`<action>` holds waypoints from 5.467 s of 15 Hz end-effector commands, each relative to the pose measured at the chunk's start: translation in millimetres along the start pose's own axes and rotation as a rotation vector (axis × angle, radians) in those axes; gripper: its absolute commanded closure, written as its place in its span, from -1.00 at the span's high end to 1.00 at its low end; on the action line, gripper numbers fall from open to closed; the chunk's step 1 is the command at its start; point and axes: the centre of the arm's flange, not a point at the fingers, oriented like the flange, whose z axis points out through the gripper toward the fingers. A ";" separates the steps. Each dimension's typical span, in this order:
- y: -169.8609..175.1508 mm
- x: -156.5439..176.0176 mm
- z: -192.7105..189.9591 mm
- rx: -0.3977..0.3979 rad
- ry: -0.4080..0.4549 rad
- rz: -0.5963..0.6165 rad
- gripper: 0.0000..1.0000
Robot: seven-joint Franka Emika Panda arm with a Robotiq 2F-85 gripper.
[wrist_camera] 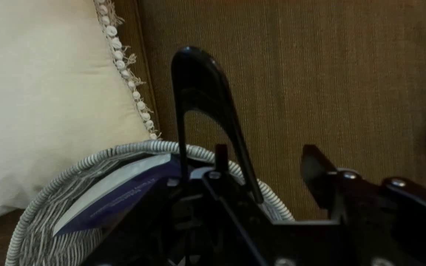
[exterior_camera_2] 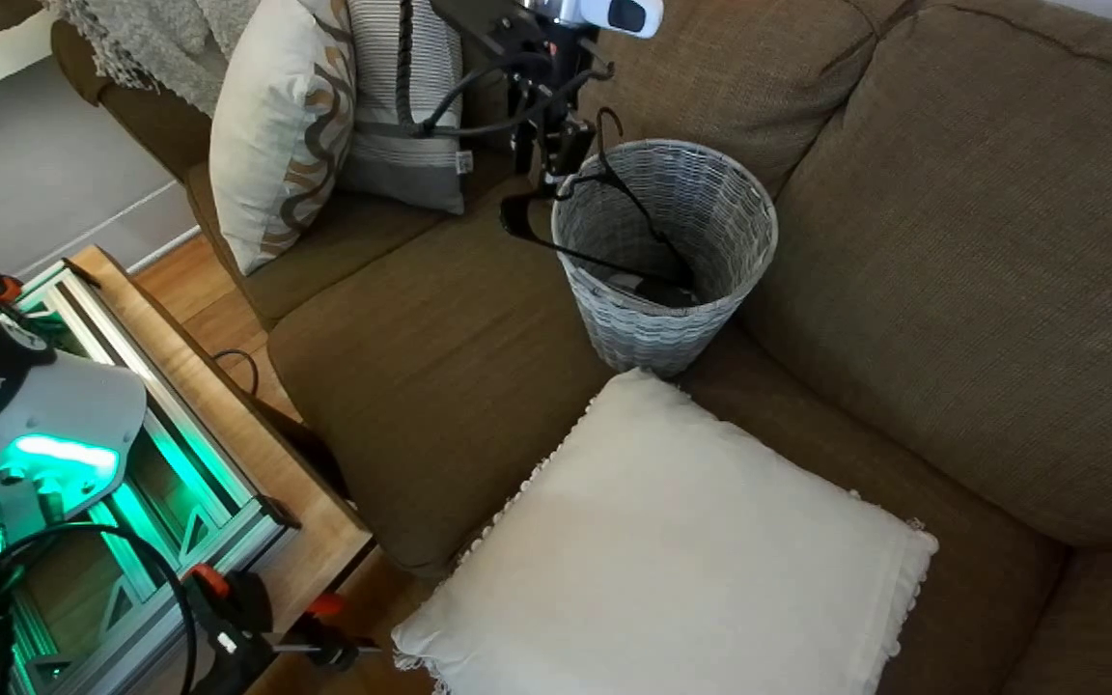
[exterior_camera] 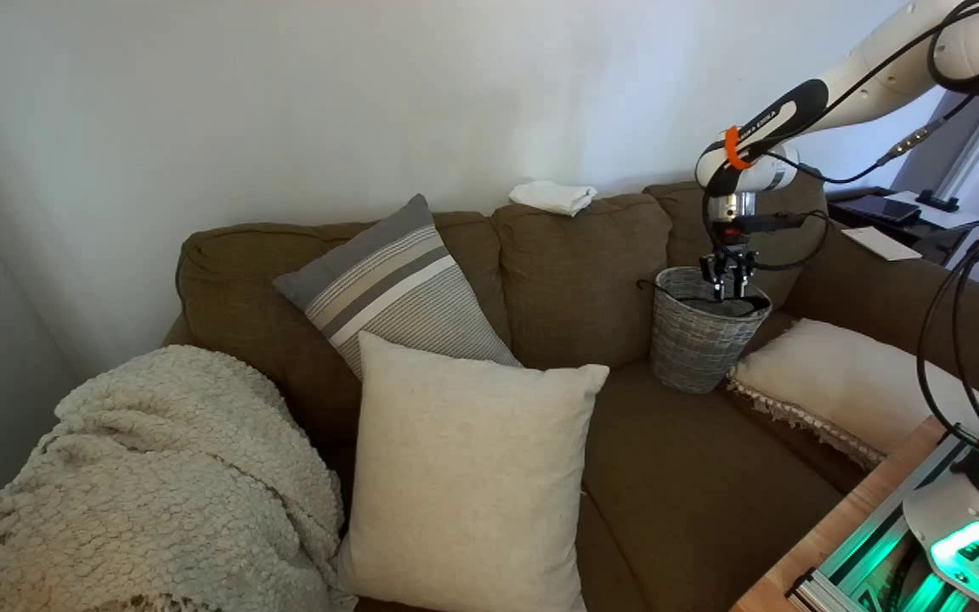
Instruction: Take the hanger out of the bucket
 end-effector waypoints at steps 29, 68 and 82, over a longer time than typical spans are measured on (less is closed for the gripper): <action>-51.9 42.8 14.6 -0.614 -0.554 -0.346 -0.16; -62.5 56.7 106.8 -0.802 -0.672 -0.168 -0.94; -75.4 6.2 40.5 -0.889 -0.650 -0.083 -0.97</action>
